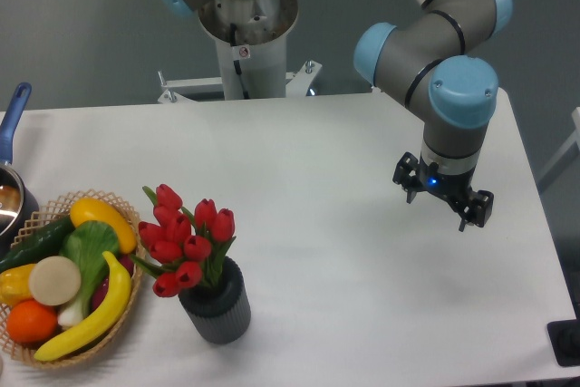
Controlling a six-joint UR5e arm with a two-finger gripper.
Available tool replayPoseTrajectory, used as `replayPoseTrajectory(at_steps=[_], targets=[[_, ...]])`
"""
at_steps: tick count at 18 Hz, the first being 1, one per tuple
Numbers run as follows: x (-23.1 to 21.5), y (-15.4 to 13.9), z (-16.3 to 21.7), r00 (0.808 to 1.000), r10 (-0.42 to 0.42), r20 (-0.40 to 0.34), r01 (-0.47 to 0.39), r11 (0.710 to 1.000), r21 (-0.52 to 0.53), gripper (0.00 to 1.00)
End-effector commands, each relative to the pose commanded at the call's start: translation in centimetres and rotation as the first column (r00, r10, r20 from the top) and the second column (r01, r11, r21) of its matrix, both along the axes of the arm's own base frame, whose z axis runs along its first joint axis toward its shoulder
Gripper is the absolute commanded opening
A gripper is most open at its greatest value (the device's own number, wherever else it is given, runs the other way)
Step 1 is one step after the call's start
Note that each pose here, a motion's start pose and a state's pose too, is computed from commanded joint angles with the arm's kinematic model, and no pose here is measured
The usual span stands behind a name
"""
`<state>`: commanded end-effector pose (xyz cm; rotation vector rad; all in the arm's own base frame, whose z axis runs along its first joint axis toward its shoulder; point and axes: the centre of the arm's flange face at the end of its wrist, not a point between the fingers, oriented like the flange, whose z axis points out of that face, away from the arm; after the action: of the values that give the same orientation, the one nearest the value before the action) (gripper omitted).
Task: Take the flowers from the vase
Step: 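Move the open gripper toward the red tulips in the black vase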
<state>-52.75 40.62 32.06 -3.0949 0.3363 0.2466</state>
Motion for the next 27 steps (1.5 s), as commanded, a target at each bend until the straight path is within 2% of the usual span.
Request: replayPoseTrajectory(at_steps=[9,11,14,20,22,24,27], targets=[[0.1,-0.1,-0.2,1.000,0.001,0.007,-0.001,1.000,0.001,1.00],[0.3,-0.1,-0.4,1.000,0.023,0.012,-0.023,1.000,0.005,1.00],[1.0,-0.6,-0.9,0.996,0.091,-0.004,-0.091,0.995,0.045,1.00],[3.7,-1.8,-2.6,0.996,0.088,0.011,-0.089,0.986,0.145,1.00],[4.2,-1.6,-2.0,0.997,0.077,0.000,-0.076,0.975,0.207,1.00],[4.5,-1.0,-1.7,0.998,0.057,0.021,-0.060,0.956,0.287,1.00],[4.7,-0.3,-1.2,0.996,0.017,0.083,-0.050,0.907,0.418,1.00]])
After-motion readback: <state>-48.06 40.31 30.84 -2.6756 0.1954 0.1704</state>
